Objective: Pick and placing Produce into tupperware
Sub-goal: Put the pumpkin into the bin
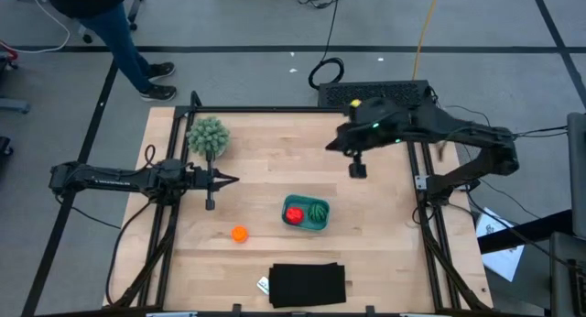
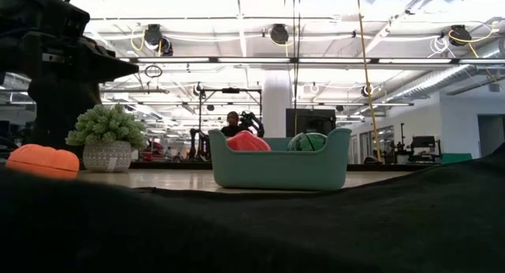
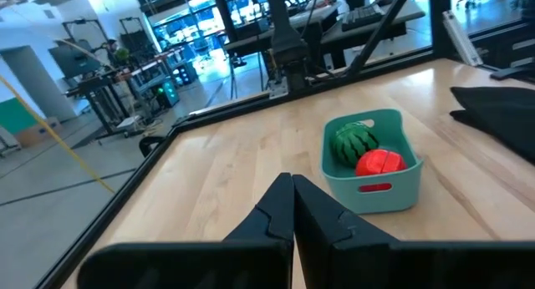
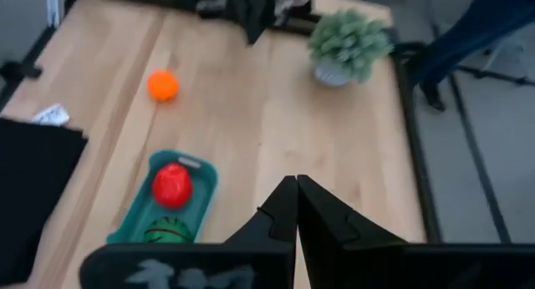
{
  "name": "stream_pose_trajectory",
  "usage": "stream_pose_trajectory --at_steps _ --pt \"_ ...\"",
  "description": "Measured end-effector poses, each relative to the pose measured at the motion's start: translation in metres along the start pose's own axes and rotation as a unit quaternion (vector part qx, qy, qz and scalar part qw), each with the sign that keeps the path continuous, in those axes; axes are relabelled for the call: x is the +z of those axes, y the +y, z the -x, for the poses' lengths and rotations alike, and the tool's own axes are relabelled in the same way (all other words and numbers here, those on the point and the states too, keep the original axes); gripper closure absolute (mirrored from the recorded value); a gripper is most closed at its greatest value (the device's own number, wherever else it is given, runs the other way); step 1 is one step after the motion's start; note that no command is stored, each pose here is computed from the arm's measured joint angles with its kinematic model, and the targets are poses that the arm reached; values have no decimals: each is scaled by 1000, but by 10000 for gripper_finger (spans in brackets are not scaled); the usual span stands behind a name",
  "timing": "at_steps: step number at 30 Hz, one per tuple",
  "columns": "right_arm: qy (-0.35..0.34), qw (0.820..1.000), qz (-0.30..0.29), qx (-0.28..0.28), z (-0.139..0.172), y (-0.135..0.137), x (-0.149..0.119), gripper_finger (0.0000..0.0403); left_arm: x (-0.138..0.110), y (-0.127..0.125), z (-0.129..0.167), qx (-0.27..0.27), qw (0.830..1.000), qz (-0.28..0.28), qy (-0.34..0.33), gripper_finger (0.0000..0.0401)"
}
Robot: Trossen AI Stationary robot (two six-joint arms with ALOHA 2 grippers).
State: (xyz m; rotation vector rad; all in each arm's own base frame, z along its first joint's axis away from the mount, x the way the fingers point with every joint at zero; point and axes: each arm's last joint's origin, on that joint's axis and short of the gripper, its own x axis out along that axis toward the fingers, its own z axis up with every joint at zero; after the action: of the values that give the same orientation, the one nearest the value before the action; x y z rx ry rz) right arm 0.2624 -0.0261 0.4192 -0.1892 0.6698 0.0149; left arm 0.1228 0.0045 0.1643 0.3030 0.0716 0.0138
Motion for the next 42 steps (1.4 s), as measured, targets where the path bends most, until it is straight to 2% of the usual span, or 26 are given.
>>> stream_pose_trajectory --at_steps 10,19,23,29,34,36,40,42 --pt "-103 994 -21 -25 52 7 -23 403 0 -1 0 -9 1000 0 -3 400" --pt "-157 986 -52 -31 67 20 -70 403 0 -1 0 -20 1000 1 -7 400" --pt "-205 976 -70 -32 69 26 -94 403 0 -1 0 -20 1000 2 -6 400" --pt "-279 957 -83 22 62 39 -133 403 1 -2 0 -31 999 4 -10 400" --pt "-311 945 -99 29 52 48 -169 403 1 -2 0 -32 999 8 -10 400" --pt "-318 942 -103 21 48 50 -180 403 1 -2 0 -32 999 10 -10 400" --pt "-317 939 -125 -38 39 51 -201 403 1 -2 0 -32 999 15 -10 400" --pt "-309 941 -128 -48 31 52 -210 403 1 -2 0 -32 999 18 -10 400"
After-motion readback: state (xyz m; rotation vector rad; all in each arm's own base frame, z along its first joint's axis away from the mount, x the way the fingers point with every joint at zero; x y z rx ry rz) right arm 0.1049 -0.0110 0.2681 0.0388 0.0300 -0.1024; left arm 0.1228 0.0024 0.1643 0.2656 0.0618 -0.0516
